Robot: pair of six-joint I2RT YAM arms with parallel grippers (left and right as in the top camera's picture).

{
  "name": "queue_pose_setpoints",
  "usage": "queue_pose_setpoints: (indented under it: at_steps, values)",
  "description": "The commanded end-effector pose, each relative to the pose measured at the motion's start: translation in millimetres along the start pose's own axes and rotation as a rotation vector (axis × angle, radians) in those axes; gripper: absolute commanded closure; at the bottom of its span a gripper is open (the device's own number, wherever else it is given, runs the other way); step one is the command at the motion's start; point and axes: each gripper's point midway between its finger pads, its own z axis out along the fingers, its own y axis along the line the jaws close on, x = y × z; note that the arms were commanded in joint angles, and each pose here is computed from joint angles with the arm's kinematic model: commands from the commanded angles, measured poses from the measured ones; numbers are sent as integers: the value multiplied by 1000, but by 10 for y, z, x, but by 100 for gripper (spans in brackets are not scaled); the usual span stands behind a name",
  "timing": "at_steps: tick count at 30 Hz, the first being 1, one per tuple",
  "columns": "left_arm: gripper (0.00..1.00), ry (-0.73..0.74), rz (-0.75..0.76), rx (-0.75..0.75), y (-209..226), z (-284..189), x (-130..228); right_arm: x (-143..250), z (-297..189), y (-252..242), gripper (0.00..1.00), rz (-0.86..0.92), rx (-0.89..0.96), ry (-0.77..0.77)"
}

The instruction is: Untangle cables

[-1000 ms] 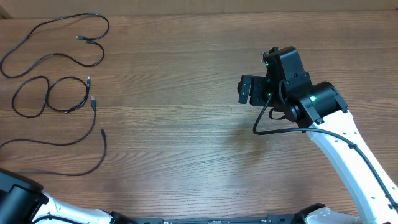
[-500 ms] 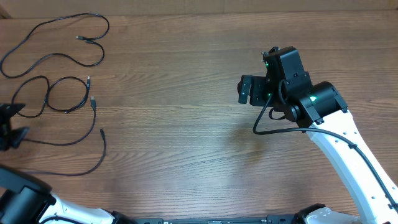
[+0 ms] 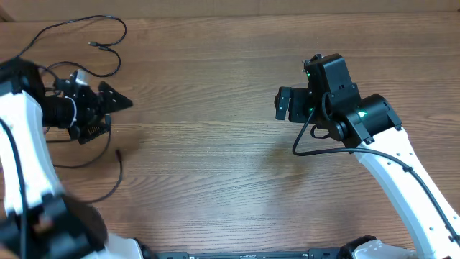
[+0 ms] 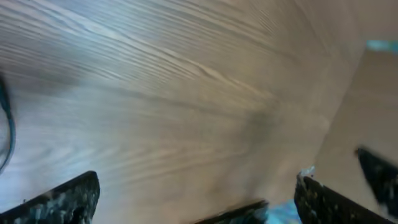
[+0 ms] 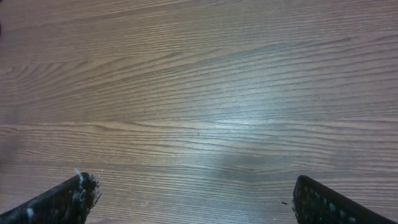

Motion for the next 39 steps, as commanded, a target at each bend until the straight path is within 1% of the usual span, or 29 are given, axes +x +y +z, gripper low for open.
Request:
queue_pose_setpoints:
  at_steps: [1,4,5,6,9,10,14,21,24,26,29,31,33,34,36,39]
  values:
    - [0,-68,220,-90,-456,-311,526,-62,-25,-7,0,3,6,-21]
    - [0,-64,344,-116,-707,-411,995,-62,-25,-7,0,3,6,-21]
    - [1,-69,382,-122,-759,-431,1089,-62,-25,-7,0,3,6,-21]
    - [0,-78,444,-157,-802,-482,1288,-62,-25,-7,0,3,6,-21]
    - [1,-118,437,-227,-767,-605,1550,-62,-25,-7,0,3,6,-21]
    - [0,-129,449,-224,-778,-629,1582,-62,-25,-7,0,3,6,-21]
    - [0,-145,455,-228,-774,-659,1603,-62,-25,-7,0,3,6,-21]
    - [0,-115,440,-236,-758,-598,1541,-62,-25,-7,0,3,6,-21]
    - [0,-100,432,-241,-755,-541,1461,-62,-25,-7,0,3,6,-21]
    - [1,-140,508,-227,-809,-489,1349,-62,-25,-7,0,3,6,-21]
    - [0,-227,715,-183,-902,-324,1313,-62,-25,-7,0,3,6,-21]
    - [1,-314,855,-176,-869,-189,1324,-62,-25,-7,0,3,6,-21]
    - [1,-393,898,-193,-774,-114,1314,-62,-25,-7,0,3,6,-21]
    - [0,-460,928,-179,-707,-80,1368,-62,-25,-7,0,3,6,-21]
    - [0,-492,940,-170,-604,-54,1472,-62,-25,-7,0,3,6,-21]
    - [0,-629,980,-149,-463,-119,1650,-62,-25,-7,0,3,6,-21]
